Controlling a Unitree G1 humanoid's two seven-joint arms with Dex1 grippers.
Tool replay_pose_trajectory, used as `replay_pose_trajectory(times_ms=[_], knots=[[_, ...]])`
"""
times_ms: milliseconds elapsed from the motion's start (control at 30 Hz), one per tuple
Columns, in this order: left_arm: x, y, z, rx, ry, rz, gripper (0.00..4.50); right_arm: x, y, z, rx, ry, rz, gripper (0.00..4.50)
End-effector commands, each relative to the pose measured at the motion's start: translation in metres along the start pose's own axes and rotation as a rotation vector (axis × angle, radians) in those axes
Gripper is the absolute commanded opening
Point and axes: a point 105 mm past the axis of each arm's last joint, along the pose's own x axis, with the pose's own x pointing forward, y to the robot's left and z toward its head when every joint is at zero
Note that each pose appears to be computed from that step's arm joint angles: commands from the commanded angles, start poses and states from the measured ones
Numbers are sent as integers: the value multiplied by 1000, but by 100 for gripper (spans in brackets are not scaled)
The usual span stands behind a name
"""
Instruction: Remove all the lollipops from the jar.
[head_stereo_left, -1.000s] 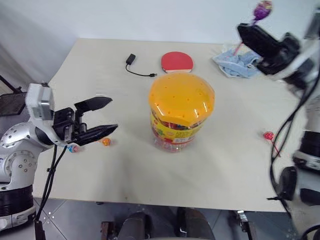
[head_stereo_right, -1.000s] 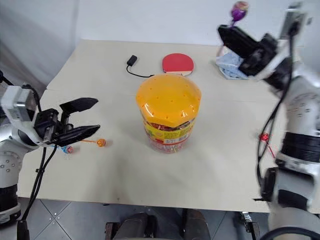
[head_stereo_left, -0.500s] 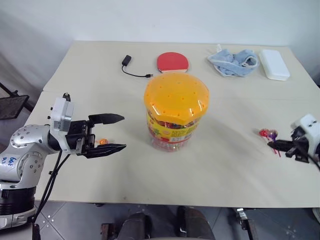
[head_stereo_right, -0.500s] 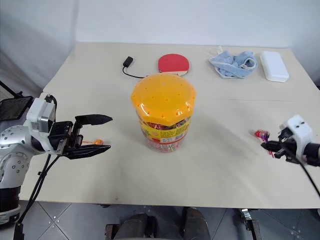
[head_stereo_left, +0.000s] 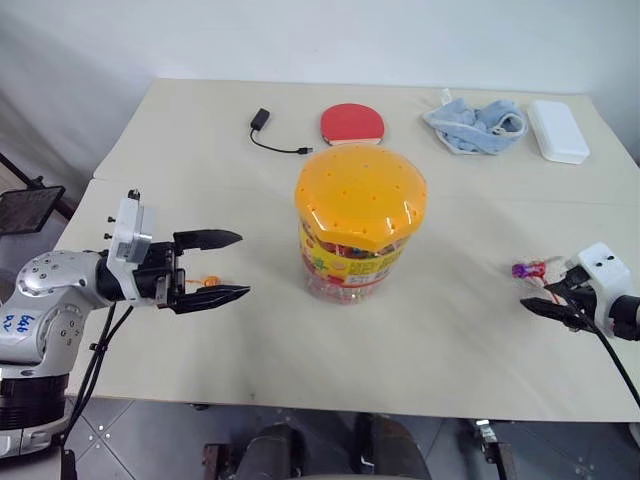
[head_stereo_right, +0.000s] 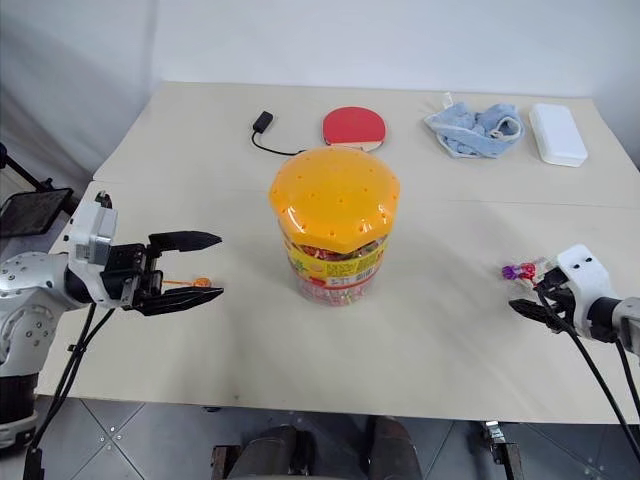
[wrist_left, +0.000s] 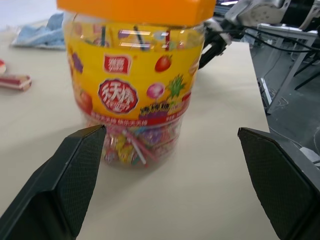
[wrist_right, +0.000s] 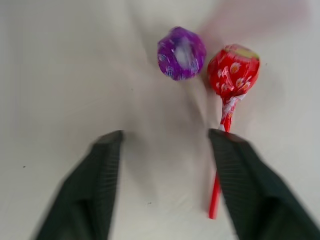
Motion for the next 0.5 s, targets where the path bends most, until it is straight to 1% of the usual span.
replay_pose_trajectory(times_ms=[33,67,167,200,300,367,500], knots=[[-14,4,2,33,34,70,450,-29,1,39,-128,-211,61,417],[-18,5,1,31,39,95,450,-38,6,48,-155,-286,96,448],[-29,6,-3,38,62,144,450,-58,18,76,-174,-523,187,448],[-33,7,-7,46,80,174,450,-62,23,84,-206,-587,216,448],[-45,9,-16,65,103,244,450,-62,45,98,-271,-672,323,448],[-52,8,-23,62,109,299,450,-59,68,107,-294,-751,408,448],[-64,2,-37,49,117,385,450,-48,120,93,-415,-786,568,448]])
